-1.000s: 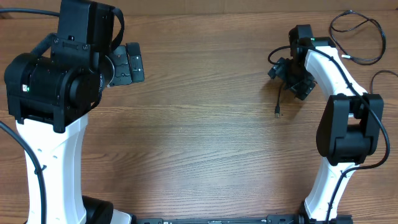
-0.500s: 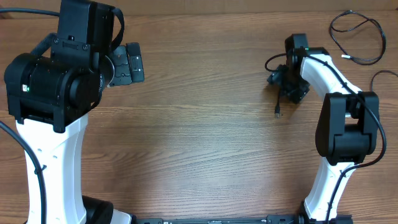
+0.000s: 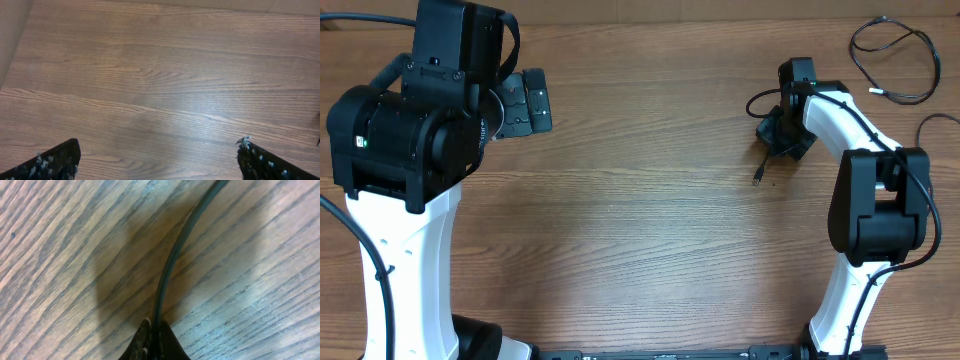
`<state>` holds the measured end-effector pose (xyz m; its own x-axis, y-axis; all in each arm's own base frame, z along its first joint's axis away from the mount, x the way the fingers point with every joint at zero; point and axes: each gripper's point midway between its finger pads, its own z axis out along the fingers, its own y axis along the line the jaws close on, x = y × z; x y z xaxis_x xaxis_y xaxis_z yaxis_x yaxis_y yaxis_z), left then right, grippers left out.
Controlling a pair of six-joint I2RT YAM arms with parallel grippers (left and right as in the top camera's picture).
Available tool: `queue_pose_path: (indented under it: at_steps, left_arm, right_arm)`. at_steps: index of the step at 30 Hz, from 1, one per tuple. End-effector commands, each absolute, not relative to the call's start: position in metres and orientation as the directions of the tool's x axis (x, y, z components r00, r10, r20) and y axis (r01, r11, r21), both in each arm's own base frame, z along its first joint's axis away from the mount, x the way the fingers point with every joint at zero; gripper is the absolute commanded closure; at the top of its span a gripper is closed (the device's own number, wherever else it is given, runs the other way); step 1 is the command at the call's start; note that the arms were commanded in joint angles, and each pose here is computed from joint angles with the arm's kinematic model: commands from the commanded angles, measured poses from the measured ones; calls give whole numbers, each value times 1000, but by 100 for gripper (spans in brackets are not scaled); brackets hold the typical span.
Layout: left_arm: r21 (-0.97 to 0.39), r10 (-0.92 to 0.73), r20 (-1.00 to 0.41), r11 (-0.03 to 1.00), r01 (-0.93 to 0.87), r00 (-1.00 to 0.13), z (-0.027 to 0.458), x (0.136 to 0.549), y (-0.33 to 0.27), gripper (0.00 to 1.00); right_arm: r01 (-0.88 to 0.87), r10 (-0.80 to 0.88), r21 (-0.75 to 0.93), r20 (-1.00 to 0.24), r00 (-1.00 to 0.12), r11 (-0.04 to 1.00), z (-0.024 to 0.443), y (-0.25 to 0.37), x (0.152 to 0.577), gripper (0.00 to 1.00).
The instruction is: Untangle cables
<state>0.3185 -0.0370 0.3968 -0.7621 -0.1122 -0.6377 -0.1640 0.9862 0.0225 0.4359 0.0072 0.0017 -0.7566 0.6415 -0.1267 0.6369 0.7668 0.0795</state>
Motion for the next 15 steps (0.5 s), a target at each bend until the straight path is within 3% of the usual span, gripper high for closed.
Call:
queue_pose_path:
  at_steps: [1,8,12,15]
  left_arm:
    - [32,-96,-655,988,-154,-750,404,315,-35,0]
    - [31,-96,-655,988,-154,-750,404,315,-35,0]
    - [31,-97,-655,987,-155,-750,404,315,-35,0]
    - [31,-97,-655,987,-155,-750,404,315,-35,0]
  right_arm:
    - [594,605,114,-145,-783,796,16,3,445,96]
    - [451,484,184,-424,-765,873,126,-51,506,96]
    - [274,259,72,-615,-745,959,180,-90,537,96]
    - [301,195,-37,-684,-703,953,194,-133,544,96]
